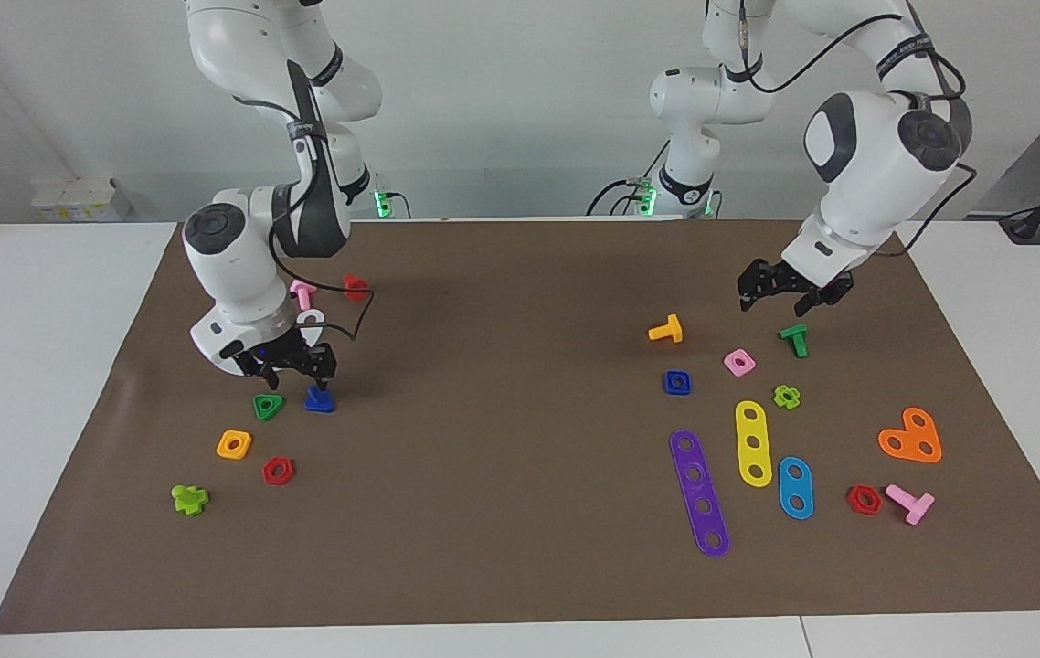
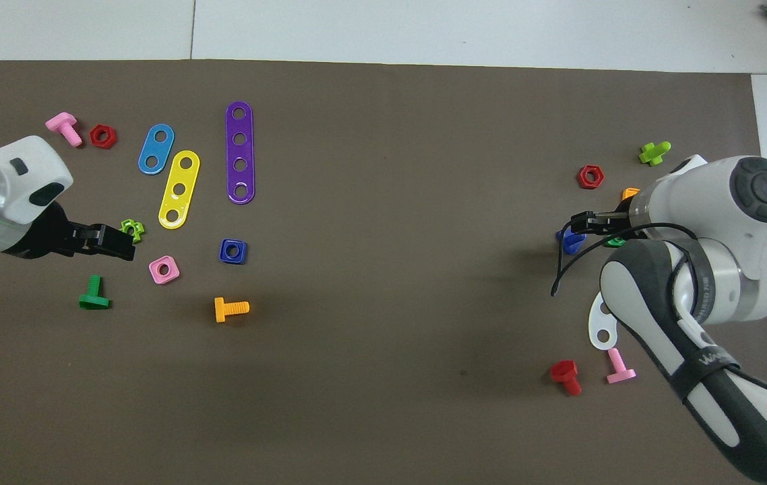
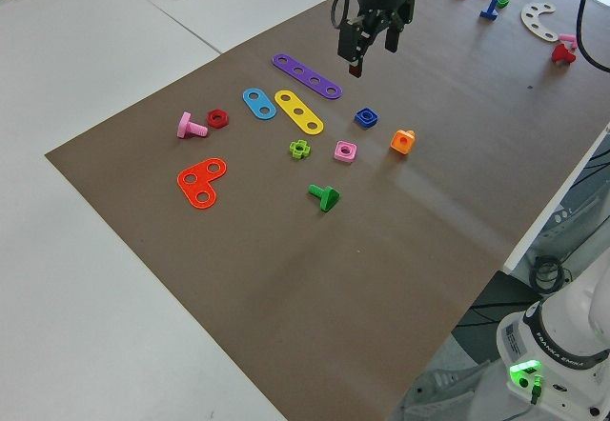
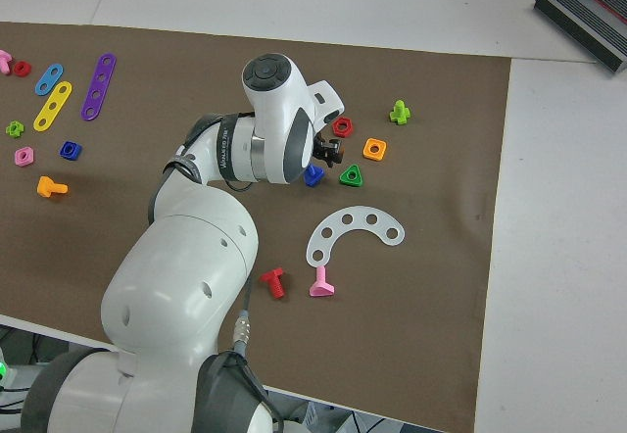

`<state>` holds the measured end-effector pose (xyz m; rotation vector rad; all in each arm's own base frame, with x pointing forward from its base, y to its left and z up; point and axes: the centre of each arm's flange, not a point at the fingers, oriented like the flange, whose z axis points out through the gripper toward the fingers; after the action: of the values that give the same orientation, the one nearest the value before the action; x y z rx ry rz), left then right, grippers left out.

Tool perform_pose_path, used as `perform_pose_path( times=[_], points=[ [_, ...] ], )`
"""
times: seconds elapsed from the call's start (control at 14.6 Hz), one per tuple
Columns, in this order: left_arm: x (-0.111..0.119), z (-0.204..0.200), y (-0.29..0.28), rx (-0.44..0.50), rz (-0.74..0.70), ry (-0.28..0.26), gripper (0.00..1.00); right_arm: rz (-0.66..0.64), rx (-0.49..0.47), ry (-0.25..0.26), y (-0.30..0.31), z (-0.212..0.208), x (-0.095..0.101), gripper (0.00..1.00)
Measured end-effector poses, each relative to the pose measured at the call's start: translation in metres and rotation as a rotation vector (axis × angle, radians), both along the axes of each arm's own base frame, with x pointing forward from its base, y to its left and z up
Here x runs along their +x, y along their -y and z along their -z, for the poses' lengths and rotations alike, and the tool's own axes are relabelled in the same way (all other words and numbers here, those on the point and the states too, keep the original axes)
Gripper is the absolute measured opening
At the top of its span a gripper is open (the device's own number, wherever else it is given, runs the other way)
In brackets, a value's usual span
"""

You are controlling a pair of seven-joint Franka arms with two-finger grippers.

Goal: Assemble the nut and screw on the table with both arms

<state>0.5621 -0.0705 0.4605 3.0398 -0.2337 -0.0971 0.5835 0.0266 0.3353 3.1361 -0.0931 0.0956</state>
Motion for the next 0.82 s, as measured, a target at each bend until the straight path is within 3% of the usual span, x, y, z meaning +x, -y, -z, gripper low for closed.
perform_pose_path(
  times=[0.55, 0.82],
  points=[
    [-0.005, 0.064, 0.035, -0.021, -0.007, 0.073, 0.9, -0.023, 0.002, 0.017, -0.013, 0.022, -0.002, 0.73],
    [0.0, 0.096, 0.058, -0.021, -0.018, 0.094, 0.88, -0.031, 0.002, 0.011, -0.018, 0.024, -0.004, 0.63]
  ],
)
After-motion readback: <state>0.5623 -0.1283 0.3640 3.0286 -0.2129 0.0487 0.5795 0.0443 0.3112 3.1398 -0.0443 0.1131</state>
